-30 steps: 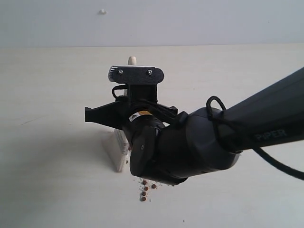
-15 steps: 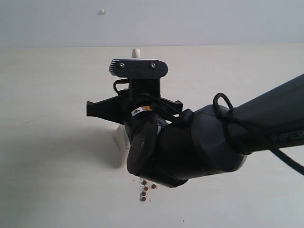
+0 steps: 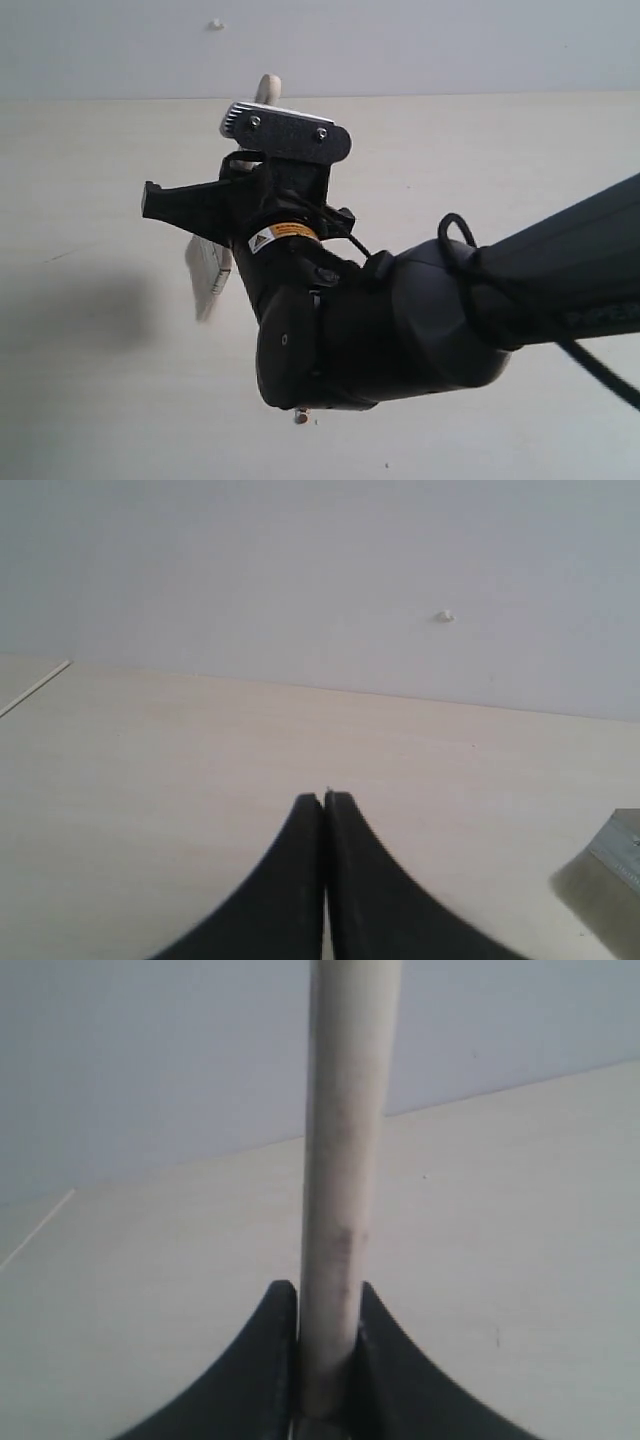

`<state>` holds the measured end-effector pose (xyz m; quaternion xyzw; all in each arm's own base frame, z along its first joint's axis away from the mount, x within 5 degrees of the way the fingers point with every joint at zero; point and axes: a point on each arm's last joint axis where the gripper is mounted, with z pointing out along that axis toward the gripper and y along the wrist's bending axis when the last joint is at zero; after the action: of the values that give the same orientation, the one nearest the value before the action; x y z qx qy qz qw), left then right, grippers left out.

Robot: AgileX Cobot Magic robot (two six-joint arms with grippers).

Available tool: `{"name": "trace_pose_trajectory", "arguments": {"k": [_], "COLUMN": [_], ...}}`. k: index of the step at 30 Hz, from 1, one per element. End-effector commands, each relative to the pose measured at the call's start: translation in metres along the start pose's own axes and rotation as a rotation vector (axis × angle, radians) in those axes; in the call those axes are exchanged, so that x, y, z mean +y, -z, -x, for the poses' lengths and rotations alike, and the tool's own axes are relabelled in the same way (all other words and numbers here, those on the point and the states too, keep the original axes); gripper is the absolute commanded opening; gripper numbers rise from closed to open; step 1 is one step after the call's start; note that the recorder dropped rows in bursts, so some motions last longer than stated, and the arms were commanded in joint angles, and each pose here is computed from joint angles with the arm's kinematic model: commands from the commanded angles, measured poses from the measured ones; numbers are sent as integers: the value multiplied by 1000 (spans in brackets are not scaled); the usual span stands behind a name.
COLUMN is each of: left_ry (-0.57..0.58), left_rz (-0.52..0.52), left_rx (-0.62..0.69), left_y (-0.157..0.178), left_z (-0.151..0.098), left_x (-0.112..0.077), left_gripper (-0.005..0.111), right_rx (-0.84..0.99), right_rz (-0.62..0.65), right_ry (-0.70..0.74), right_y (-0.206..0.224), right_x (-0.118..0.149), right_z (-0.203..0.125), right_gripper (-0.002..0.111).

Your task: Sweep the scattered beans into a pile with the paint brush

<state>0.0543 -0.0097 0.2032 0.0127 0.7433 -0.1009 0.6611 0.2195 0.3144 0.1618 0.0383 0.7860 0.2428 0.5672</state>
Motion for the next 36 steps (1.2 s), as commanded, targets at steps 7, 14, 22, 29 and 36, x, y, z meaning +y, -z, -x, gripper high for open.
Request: {"name": "trace_pose_trajectory", "arguments": {"k": [7, 14, 22, 29, 36], "left_ry": [11, 11, 11, 11, 11], "left_rz": [-8, -8, -8, -8, -8], "left_rx": [-5, -5, -5, -5, -5], "left_y": [0, 0, 0, 0, 0], "left_z": [0, 0, 0, 0, 0], "left_x": [0, 0, 0, 0, 0], "left_gripper": [0, 0, 0, 0, 0], "right_rx": [-1, 40, 48, 41, 100], "right_rz": [-40, -231, -376, -447, -248], "right_ry": [-80, 91, 133, 194, 373], "right_y": [-33, -39, -36, -33, -22], "right_x": [14, 15, 6, 0, 30], "right_z": [-25, -17, -13, -10, 10], "right_gripper": [0, 0, 0, 0, 0]}}
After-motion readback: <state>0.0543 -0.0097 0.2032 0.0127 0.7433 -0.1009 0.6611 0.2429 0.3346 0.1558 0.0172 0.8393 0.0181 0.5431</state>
